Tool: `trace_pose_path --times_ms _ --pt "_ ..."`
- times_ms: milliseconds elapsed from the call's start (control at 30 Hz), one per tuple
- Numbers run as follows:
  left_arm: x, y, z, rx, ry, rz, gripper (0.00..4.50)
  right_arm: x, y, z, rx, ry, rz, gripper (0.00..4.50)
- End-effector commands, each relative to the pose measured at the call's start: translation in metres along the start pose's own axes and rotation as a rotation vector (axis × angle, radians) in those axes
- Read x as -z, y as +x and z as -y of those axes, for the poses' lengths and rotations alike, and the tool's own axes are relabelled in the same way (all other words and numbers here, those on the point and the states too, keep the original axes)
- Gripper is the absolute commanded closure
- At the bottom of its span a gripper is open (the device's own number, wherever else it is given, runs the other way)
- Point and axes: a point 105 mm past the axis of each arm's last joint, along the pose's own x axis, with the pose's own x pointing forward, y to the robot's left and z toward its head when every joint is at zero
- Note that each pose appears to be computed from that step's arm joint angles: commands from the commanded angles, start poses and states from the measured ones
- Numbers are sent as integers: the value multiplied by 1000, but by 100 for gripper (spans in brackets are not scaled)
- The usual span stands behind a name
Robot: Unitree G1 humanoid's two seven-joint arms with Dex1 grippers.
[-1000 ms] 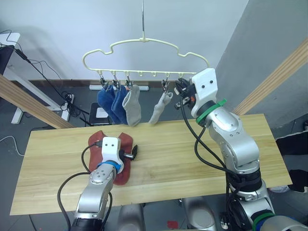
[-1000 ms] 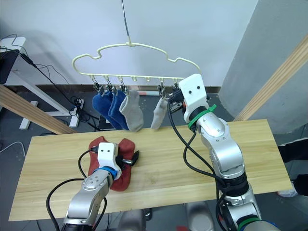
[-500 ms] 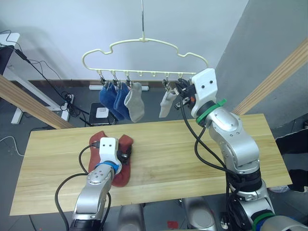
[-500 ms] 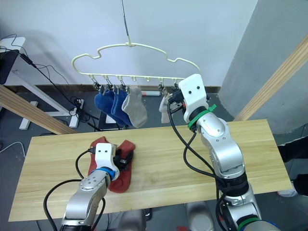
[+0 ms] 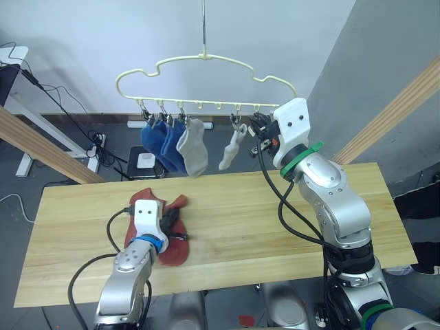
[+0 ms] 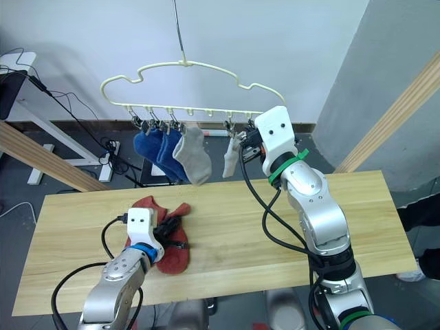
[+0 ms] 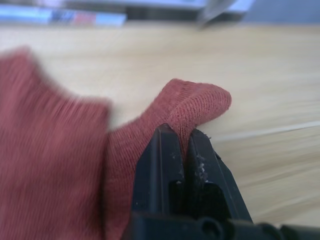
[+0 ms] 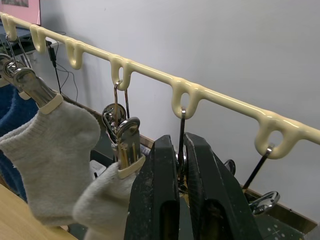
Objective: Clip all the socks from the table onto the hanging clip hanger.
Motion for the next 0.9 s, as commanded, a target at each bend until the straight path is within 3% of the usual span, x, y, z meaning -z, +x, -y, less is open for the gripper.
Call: trace_pose_path --times_ms 33,133,333,467,700,900 --pt "-41 -8 27 184 94 200 449 -13 -4 1 -3 -13 55 450" --pt "-69 -11 55 404 275 341 449 -13 -5 2 -1 -17 55 450" --pt "-94 -8 83 604 397 504 449 -14 -5 4 1 -21 54 450" --pt "-111 10 88 548 398 576 449 -15 -6 5 3 -21 56 450" --pt "-123 35 97 408 289 607 449 -15 -7 5 8 -23 55 450" --pt "-133 47 114 355 311 665 449 -15 -7 4 7 -18 54 450"
